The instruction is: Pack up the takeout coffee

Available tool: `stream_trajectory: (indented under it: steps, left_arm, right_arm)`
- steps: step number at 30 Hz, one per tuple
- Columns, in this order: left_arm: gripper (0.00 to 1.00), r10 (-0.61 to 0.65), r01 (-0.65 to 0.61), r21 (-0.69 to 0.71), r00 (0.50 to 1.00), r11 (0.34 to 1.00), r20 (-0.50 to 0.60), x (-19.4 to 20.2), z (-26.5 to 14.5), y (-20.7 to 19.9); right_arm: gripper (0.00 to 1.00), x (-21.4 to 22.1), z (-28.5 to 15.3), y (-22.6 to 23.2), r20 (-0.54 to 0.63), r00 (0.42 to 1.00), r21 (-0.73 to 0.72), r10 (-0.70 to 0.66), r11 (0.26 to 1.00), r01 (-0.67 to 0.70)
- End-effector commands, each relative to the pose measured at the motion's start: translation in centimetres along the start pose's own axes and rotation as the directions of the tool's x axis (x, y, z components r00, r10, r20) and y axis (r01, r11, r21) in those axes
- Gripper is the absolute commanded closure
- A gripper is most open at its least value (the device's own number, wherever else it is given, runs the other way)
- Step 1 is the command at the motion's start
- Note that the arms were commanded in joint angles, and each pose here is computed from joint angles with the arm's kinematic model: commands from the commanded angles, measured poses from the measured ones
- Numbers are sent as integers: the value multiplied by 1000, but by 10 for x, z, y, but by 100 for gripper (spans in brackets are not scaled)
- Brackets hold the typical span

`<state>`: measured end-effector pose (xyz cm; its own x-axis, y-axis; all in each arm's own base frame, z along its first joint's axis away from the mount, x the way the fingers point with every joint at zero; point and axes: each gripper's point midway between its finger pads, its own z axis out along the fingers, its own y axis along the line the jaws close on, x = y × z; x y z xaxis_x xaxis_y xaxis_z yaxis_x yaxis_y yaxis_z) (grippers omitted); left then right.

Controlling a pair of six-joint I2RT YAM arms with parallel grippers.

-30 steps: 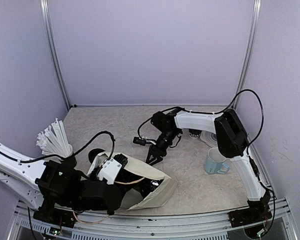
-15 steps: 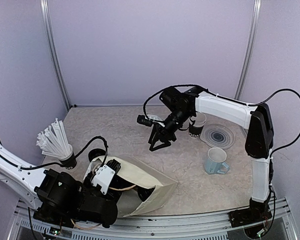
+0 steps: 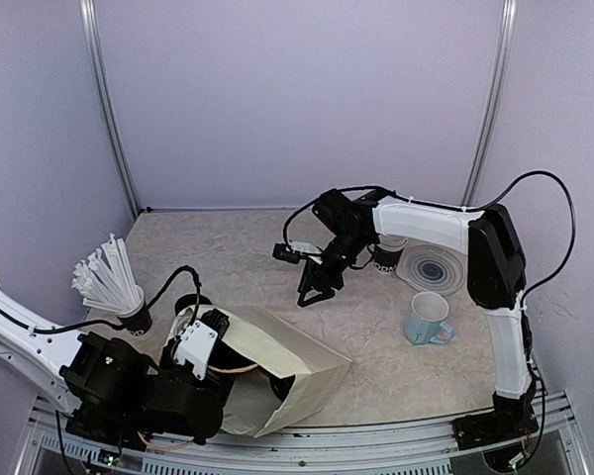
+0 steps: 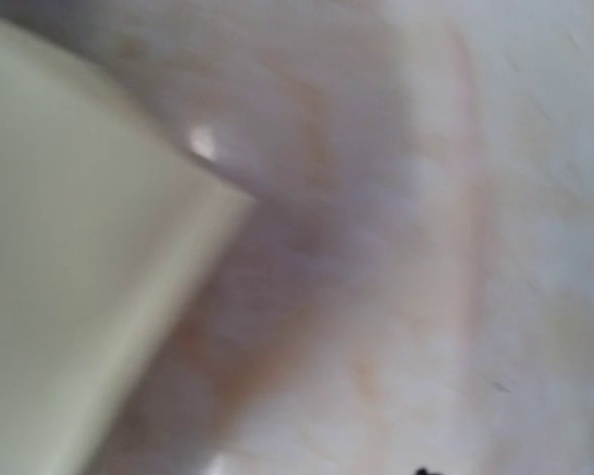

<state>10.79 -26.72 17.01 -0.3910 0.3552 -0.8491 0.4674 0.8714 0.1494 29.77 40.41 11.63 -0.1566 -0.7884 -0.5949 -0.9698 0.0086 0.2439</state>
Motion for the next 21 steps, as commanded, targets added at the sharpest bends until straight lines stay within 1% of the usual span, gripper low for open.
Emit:
stream_trajectory:
  steps: [1, 4, 10, 15, 21]
  left_arm:
    - [51, -15, 15, 7, 1000, 1000, 20, -3, 6, -4]
    - [51, -16, 16, 3, 1000, 1000, 17, -2, 12, -5]
    - [51, -34, 33, 9, 999, 999, 11, 0, 22, -5]
    - [51, -27, 27, 11, 1000, 1000, -5, 4, 28, -4]
    - [51, -34, 34, 4, 999, 999, -6, 4, 34, -2]
  right_arm:
    - [50, 27, 33, -35, -47, 994, 11, 98, 995, -98]
    - [50, 33, 50, -28, -49, 990, -82, 132, 987, -135]
    - [51, 39, 71, -2, -53, 992, -211, 115, 970, -124]
    - [51, 24, 70, 12, 22, 994, -306, 107, 947, -95]
    - [51, 9, 66, 22, 76, 993, -367, 90, 928, -56]
